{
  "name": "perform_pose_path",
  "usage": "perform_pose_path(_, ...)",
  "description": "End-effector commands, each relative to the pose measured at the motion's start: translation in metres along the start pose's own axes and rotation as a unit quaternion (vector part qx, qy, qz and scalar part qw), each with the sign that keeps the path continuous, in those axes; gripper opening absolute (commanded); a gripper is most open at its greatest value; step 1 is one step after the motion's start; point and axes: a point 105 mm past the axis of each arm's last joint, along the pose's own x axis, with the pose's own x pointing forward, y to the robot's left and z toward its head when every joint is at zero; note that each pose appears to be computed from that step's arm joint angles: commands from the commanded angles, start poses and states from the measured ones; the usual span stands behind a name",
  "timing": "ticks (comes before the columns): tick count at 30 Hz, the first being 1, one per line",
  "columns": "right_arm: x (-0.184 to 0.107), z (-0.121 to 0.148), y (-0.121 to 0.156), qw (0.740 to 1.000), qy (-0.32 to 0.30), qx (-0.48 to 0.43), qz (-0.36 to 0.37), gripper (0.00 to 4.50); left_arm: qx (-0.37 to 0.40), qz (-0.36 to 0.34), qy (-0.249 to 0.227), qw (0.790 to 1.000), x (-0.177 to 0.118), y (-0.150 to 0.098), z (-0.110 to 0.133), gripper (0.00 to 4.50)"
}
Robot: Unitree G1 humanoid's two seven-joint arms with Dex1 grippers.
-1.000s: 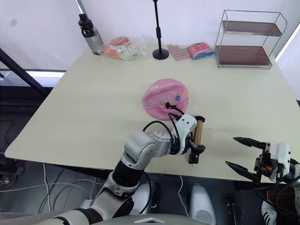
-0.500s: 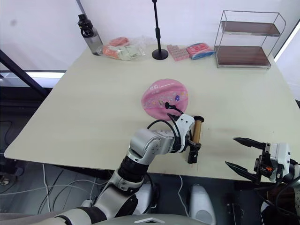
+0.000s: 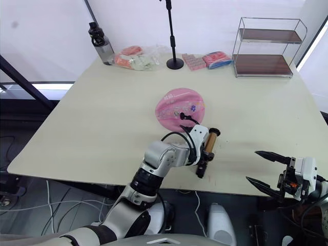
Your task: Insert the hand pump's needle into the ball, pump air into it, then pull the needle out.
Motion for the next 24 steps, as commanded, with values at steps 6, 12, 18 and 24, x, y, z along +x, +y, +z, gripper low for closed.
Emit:
perform_pose_path(6,0.003,0.009,0.001,1.0,-0.012,-0.025,0.005,4.5,0.033,-0.088,-0.024,0.995,-0.004,-0.064,0.033,1.14)
perform_pose_path(12,0.006,0.01,0.0,1.0,-0.019,-0.023,0.008,4.5,0.061,-0.105,-0.048,0.991,-0.018,-0.045,0.037,1.12)
perform_pose_path(18,0.01,0.012,0.0,0.999,-0.026,-0.02,0.013,4.5,0.101,-0.14,-0.058,0.983,-0.039,-0.03,0.032,1.12)
perform_pose_path(24,0.012,0.013,-0.002,0.999,-0.03,-0.02,0.013,4.5,0.155,-0.155,-0.068,0.973,-0.058,-0.017,0.026,1.12)
